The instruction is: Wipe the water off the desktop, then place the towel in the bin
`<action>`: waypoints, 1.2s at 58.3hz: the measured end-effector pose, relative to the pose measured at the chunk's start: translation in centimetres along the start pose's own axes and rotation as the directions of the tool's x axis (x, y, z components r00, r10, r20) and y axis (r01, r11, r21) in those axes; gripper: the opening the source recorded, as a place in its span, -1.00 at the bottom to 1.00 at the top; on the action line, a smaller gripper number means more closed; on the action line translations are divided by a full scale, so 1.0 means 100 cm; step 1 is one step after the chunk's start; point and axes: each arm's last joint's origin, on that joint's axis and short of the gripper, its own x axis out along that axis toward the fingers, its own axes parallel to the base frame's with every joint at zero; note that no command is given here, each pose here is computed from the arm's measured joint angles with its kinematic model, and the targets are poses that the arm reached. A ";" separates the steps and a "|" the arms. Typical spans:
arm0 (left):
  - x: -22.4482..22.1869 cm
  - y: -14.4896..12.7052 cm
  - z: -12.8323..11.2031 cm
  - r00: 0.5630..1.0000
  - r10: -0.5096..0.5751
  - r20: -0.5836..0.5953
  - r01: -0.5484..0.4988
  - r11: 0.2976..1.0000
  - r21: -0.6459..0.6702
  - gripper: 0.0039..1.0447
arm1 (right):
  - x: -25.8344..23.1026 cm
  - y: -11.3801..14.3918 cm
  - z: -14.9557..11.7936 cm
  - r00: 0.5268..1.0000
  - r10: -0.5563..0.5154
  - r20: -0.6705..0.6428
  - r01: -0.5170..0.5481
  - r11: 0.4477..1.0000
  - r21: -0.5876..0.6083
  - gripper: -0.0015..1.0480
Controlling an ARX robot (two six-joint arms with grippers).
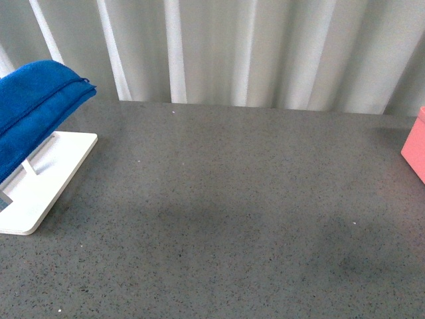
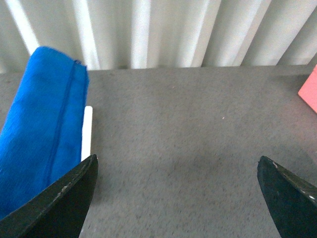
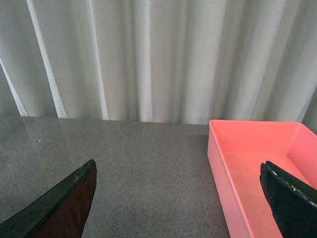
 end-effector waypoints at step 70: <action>0.280 0.131 0.049 0.795 0.412 -0.446 -0.314 0.908 0.279 0.88 | 0.000 0.000 0.000 1.000 0.000 0.000 0.000 1.000 0.000 0.86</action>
